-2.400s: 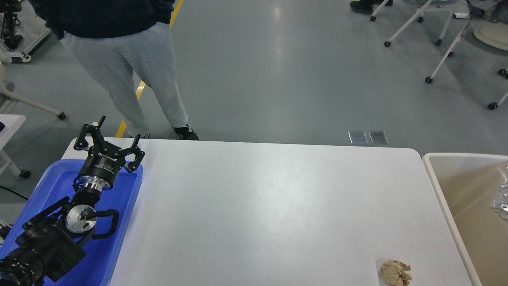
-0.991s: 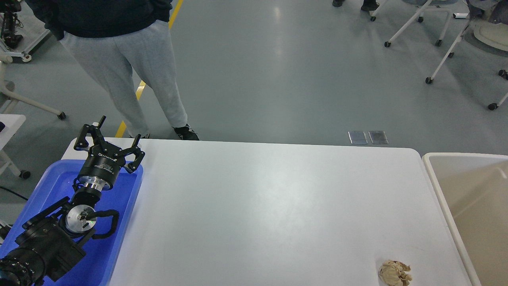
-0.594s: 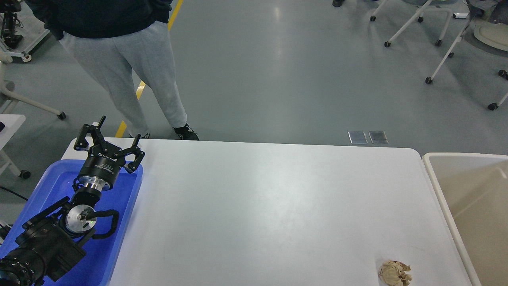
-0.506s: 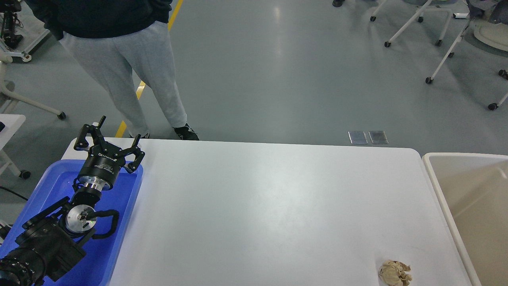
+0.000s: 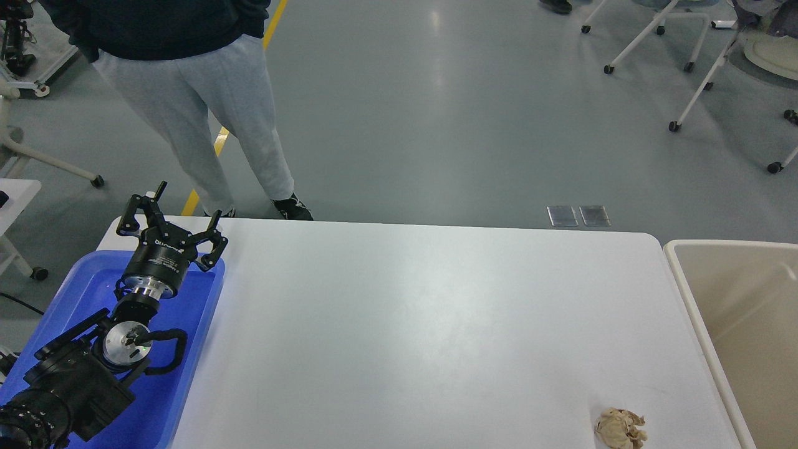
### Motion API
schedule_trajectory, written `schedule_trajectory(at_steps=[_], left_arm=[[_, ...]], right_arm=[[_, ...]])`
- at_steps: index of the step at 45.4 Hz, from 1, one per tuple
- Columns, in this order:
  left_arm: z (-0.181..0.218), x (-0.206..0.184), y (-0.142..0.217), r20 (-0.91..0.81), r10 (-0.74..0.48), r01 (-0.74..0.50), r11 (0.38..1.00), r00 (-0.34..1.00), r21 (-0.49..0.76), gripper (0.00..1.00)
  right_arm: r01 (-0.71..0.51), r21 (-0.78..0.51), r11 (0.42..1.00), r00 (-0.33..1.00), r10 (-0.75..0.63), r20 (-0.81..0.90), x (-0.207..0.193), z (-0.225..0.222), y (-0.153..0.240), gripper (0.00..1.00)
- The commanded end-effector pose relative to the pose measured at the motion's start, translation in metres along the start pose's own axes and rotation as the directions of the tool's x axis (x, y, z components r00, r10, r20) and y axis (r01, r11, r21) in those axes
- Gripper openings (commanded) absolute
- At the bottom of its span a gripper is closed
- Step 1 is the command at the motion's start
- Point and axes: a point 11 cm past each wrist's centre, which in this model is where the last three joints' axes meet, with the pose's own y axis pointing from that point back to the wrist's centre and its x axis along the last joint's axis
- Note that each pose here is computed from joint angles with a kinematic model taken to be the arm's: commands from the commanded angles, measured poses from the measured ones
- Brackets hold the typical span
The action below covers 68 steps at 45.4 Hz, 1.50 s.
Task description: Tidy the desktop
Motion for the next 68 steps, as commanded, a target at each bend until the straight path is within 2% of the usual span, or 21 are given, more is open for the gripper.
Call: schedule_trajectory(at_steps=[1,6,11,18,28,38,50,56,62,68], left_arm=[[0.000,0.000,0.000,0.000,0.000,0.000,1.000,1.000,0.000,1.00],[0.000,0.000,0.000,0.000,0.000,0.000,1.000,1.000,0.001,1.00],[0.000,0.000,0.000,0.000,0.000,0.000,1.000,1.000,0.000,1.00],[0.000,0.000,0.000,0.000,0.000,0.000,1.000,1.000,0.000,1.00],[0.000,0.000,0.000,0.000,0.000,0.000,1.000,1.000,0.000,1.00],[0.000,0.001,0.000,0.002,0.002,-0.002,1.000,1.000,0.000,1.00],[0.000,0.000,0.000,0.000,0.000,0.000,1.000,1.000,0.000,1.00],[0.000,0.000,0.000,0.001,0.001,-0.001,1.000,1.000,0.000,1.00],[0.000,0.000,0.000,0.001,0.001,-0.001,1.000,1.000,0.000,1.00],[0.000,0.000,0.000,0.000,0.000,0.000,1.000,1.000,0.000,1.00]], right_arm=[[0.024,0.106,0.994,0.940,-0.058,0.335,0.018,-0.040,-0.004,0.99],[0.073,0.201,0.977,0.873,-0.160,0.460,-0.005,-0.067,-0.001,0.99],[0.078,0.300,0.951,0.804,-0.238,0.546,-0.010,-0.083,0.007,0.99],[0.109,0.450,0.886,0.739,-0.375,0.560,-0.026,-0.104,0.023,0.99],[0.175,0.585,0.792,0.608,-0.554,0.568,-0.057,-0.130,0.050,0.99],[0.207,0.649,0.732,0.533,-0.641,0.552,-0.109,-0.150,0.069,0.99],[0.228,0.689,0.688,0.444,-0.703,0.556,-0.174,-0.167,0.094,0.99],[0.165,0.703,0.692,0.363,-0.705,0.609,-0.181,-0.183,0.097,0.99],[0.173,0.711,0.681,0.297,-0.725,0.622,-0.206,-0.196,0.108,0.99],[0.177,0.708,0.683,0.290,-0.724,0.626,-0.210,-0.195,0.109,0.99]])
